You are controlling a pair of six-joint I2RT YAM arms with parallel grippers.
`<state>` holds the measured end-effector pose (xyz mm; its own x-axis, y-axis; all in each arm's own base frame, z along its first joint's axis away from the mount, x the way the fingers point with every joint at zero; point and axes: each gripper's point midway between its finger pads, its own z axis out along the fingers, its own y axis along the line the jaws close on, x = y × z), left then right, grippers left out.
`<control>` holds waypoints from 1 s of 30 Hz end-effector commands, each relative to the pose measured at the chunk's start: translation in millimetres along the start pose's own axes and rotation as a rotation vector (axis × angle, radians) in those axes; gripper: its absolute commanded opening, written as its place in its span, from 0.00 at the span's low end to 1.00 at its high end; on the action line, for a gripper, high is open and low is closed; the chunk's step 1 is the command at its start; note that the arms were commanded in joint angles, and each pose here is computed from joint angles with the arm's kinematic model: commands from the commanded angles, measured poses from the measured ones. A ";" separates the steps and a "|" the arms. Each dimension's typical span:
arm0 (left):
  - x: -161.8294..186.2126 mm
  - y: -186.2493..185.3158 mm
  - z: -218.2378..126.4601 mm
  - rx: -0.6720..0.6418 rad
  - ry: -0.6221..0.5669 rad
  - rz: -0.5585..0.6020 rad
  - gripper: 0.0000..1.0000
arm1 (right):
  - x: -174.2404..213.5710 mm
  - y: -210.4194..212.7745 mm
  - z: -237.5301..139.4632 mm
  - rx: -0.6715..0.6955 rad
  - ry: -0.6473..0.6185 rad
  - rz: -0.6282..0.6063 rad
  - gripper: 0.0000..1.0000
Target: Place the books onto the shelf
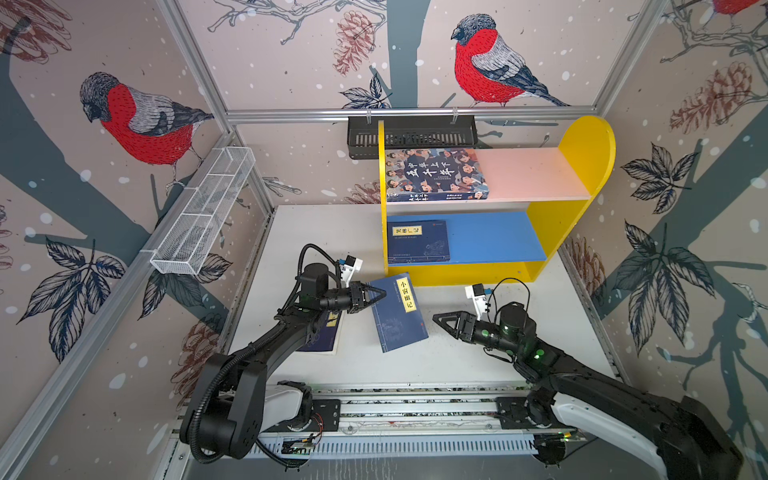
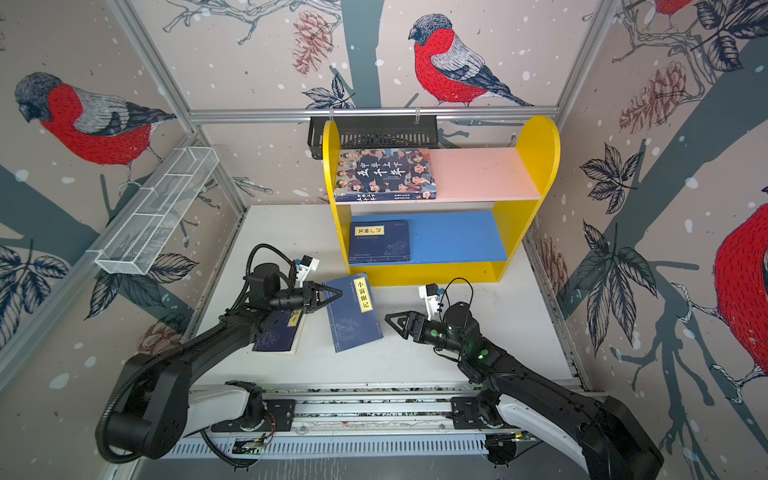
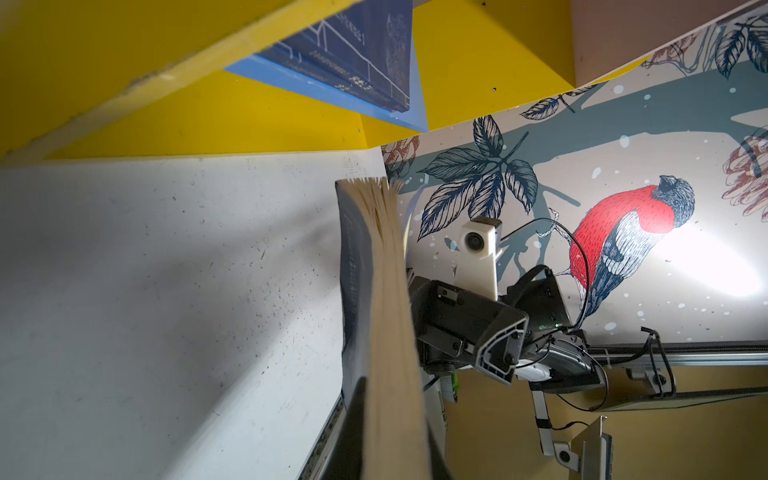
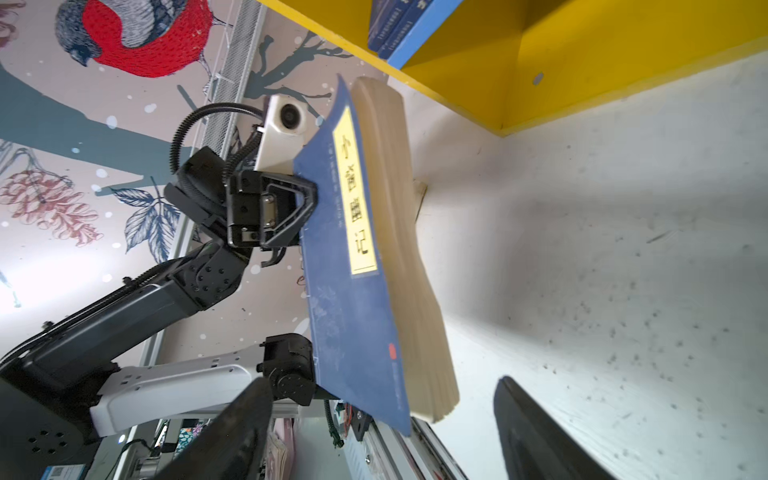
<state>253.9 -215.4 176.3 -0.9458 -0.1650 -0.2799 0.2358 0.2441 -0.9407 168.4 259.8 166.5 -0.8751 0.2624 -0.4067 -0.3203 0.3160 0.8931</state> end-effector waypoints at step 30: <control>-12.3 -26.8 -4.0 0.091 -0.078 0.022 0.00 | 25.1 28.8 22.0 -0.048 -0.207 0.103 0.88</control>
<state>256.1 -214.7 188.9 -0.9421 -0.2333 -0.2407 0.1986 0.1898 -0.9615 140.2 295.9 163.3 -0.8323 0.4133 -0.3694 -0.2653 0.2881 0.9201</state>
